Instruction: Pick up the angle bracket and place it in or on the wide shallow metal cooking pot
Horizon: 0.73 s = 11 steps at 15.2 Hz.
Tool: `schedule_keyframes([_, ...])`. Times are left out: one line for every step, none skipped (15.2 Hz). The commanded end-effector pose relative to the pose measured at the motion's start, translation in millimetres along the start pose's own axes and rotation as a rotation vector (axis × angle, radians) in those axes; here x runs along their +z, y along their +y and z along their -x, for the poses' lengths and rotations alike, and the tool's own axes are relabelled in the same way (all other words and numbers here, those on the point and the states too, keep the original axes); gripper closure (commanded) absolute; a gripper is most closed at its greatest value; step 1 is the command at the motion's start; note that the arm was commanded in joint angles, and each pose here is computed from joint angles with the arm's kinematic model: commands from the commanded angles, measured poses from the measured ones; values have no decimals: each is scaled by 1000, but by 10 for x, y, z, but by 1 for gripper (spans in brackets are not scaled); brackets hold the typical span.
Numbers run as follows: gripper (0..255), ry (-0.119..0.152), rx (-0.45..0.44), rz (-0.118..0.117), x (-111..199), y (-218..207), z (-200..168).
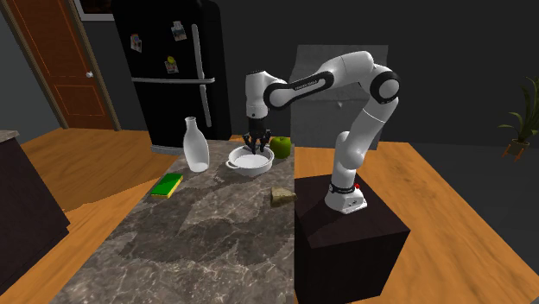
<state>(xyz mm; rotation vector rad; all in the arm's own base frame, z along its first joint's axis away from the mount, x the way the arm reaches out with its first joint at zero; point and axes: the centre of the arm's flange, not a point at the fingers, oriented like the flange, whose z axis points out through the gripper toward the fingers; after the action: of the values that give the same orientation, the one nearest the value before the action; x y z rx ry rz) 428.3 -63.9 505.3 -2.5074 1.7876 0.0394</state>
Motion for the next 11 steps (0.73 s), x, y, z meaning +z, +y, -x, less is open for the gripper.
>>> schedule_keyframes([255,0,0,0,106,3,5])
schedule_keyframes([255,0,0,0,159,5,2])
schedule_keyframes([255,0,0,0,212,7,-1])
schedule_keyframes([255,0,0,0,264,9,-4])
schedule_keyframes([255,0,0,0,350,12,-9])
schedule_keyframes([255,0,0,0,350,13,-9])
schedule_keyframes([255,0,0,0,350,12,-9])
schedule_keyframes([255,0,0,0,350,12,-9])
schedule_keyframes([255,0,0,0,350,12,-9])
schedule_keyframes([255,0,0,0,350,12,-9])
schedule_keyframes([255,0,0,0,350,12,-9])
